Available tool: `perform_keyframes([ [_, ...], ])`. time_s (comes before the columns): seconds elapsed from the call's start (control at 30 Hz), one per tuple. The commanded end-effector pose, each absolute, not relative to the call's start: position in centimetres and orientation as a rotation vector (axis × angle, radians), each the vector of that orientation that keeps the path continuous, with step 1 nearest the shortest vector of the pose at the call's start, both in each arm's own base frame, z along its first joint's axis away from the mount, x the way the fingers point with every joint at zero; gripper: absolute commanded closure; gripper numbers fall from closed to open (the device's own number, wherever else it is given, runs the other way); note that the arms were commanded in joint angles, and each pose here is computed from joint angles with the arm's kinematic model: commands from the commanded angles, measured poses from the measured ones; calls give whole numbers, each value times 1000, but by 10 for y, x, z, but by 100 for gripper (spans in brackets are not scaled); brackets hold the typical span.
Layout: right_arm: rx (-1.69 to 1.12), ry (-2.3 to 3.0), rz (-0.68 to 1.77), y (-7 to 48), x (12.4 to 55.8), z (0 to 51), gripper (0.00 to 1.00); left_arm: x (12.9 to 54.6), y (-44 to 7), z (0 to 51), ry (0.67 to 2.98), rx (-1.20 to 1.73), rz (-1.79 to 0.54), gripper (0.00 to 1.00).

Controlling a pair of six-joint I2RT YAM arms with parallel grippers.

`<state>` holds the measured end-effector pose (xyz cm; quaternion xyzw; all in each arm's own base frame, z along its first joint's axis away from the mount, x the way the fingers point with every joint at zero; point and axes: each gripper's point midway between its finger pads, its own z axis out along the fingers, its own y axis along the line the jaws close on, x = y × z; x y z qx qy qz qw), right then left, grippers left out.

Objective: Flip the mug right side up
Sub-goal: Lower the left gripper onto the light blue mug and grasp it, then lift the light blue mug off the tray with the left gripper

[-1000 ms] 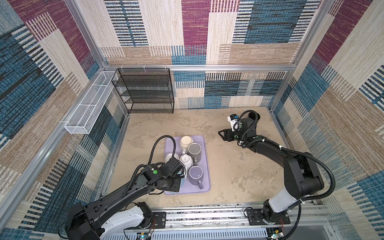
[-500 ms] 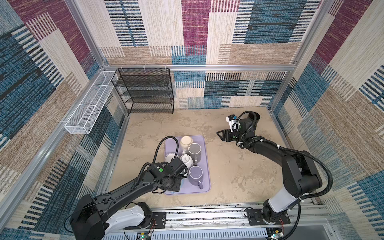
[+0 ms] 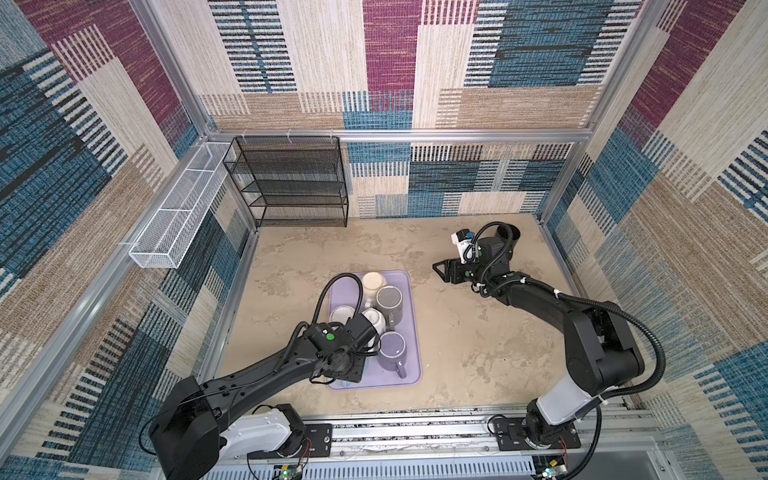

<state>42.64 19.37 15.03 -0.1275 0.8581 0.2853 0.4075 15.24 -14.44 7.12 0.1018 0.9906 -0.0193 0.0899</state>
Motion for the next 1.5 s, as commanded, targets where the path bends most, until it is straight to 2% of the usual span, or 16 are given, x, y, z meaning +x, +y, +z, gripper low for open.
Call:
perform_keyframes([
  [0.0,-324,2142,704,194,430,156,30,155,-143,70,2935,324,-35,53],
  [0.13,-324,2141,705,193,430,157,30,155,-143,70,2934,324,-28,58],
  [0.47,-330,2143,702,193,428,158,30,154,-143,69,2946,324,-25,65],
  [0.87,-336,2149,705,194,425,156,30,155,-141,69,2951,322,-6,68],
  [1.47,-370,2146,702,200,419,156,29,155,-139,69,2952,309,16,78],
])
